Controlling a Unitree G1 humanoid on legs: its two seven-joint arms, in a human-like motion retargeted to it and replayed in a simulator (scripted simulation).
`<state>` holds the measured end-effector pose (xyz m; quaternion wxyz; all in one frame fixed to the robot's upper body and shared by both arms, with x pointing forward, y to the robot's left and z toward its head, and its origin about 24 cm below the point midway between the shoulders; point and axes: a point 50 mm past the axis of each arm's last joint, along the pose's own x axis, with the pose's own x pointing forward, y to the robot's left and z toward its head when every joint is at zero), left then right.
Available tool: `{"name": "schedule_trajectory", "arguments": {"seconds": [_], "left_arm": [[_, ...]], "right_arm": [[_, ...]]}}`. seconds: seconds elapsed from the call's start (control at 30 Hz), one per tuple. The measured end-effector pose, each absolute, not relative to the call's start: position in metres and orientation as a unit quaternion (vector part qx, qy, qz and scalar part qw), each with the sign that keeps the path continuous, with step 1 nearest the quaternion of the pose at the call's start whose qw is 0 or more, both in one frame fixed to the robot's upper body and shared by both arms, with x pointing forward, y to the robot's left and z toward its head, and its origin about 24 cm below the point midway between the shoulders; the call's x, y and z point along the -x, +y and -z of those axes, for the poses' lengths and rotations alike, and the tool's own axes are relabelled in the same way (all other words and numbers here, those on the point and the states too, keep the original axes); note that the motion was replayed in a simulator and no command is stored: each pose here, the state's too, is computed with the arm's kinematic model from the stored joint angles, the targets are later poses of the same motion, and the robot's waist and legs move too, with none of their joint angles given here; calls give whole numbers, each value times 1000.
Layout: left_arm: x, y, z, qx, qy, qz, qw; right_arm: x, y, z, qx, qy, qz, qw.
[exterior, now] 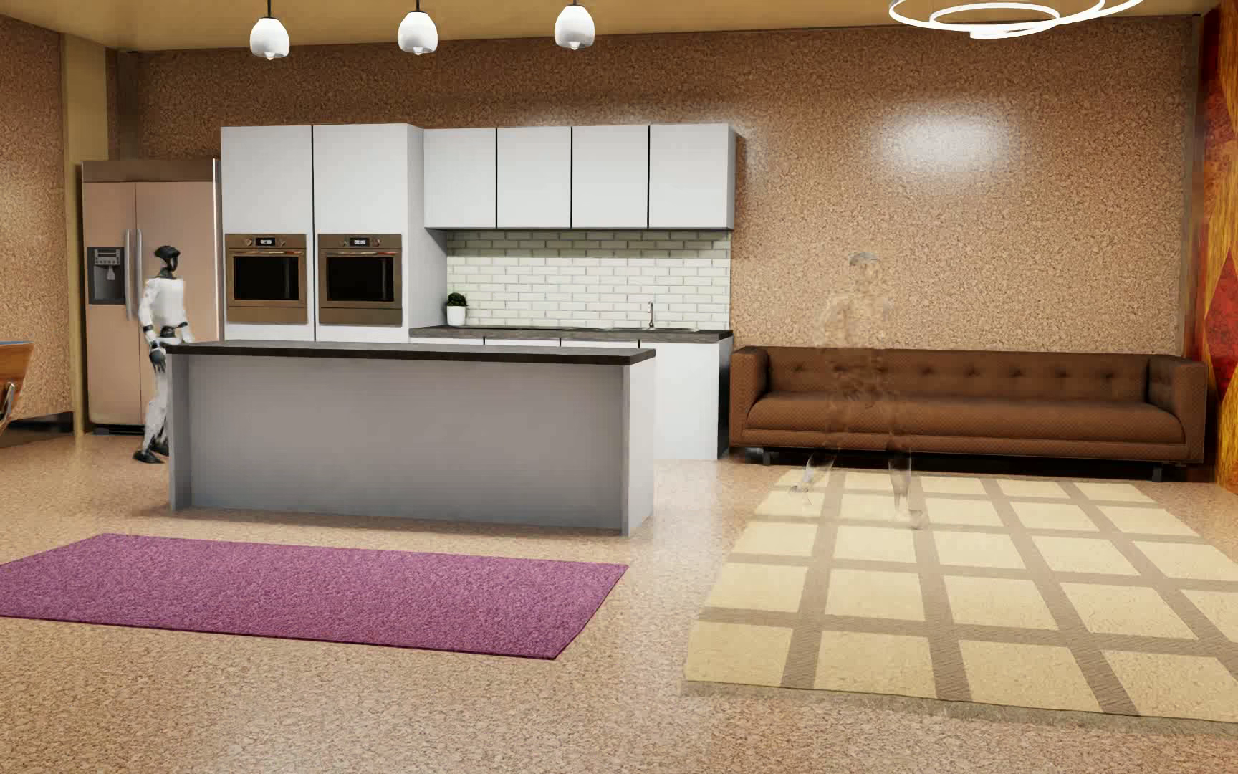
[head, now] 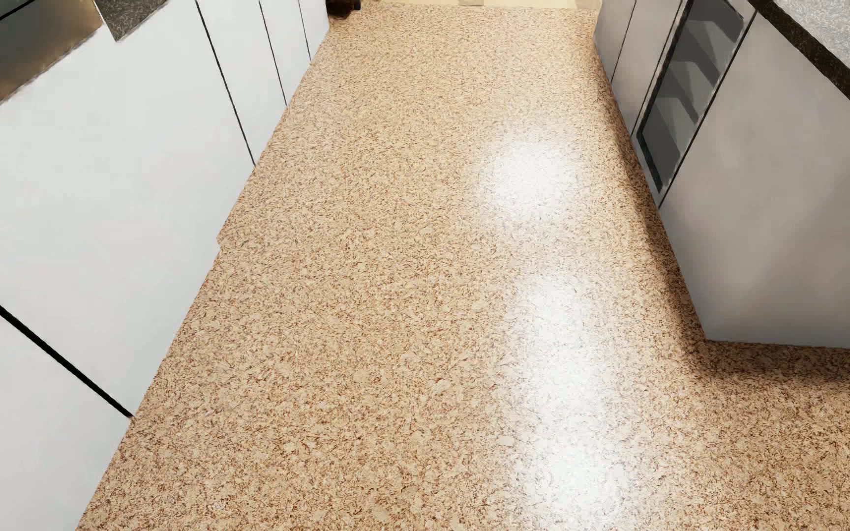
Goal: Avoid the counter
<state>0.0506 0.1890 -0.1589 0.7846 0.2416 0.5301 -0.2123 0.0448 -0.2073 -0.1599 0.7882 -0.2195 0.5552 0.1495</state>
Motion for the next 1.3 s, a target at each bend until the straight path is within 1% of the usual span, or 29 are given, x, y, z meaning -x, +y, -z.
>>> {"name": "schedule_trajectory", "arguments": {"seconds": [0.07,0.13,0.2,0.27,0.33,0.37,0.4,0.47,0.57,0.6,0.63,0.7,0.73,0.77,0.87,0.93,1.03,1.13,1.2,1.27,1.3], "left_arm": [[-50,187,158,-241,525,219,786],[-55,186,155,-240,515,218,794],[-69,188,149,-244,492,215,807],[-87,184,143,-243,463,213,826],[-103,179,138,-233,441,203,842],[-111,178,133,-238,424,209,849],[-117,174,131,-245,414,219,849],[-129,174,127,-252,399,221,854],[-133,171,127,-259,396,229,851],[-127,177,132,-258,413,218,846],[-115,176,137,-256,430,226,836],[-84,179,151,-260,479,237,804],[-69,183,156,-262,503,237,789],[-58,188,159,-265,519,238,777],[-33,194,161,-251,549,224,765],[-21,197,162,-255,562,229,753],[-11,200,160,-247,570,223,751],[-6,202,160,-245,575,219,749],[-1,202,161,-245,585,220,742],[2,202,164,-251,591,227,732],[-3,202,164,-247,590,216,738]], "right_arm": [[-40,-208,160,221,560,-153,784],[-38,-212,159,217,561,-142,786],[-39,-212,158,209,558,-132,793],[-36,-211,157,205,558,-131,794],[-23,-217,158,206,573,-126,783],[-16,-218,159,208,583,-130,775],[-9,-219,159,213,592,-134,766],[1,-220,162,213,608,-134,753],[13,-221,163,219,625,-144,736],[18,-224,163,215,632,-134,732],[20,-227,163,216,637,-130,729],[22,-228,164,223,643,-136,720],[18,-226,164,222,639,-137,723],[11,-223,164,219,629,-138,733],[-25,-211,161,215,577,-145,775],[-48,-211,154,210,540,-134,804],[-83,-210,142,220,484,-137,836],[-106,-213,134,228,456,-130,851],[-93,-216,140,216,480,-113,843],[-65,-217,150,212,523,-118,817],[-55,-216,152,212,534,-122,809]]}}
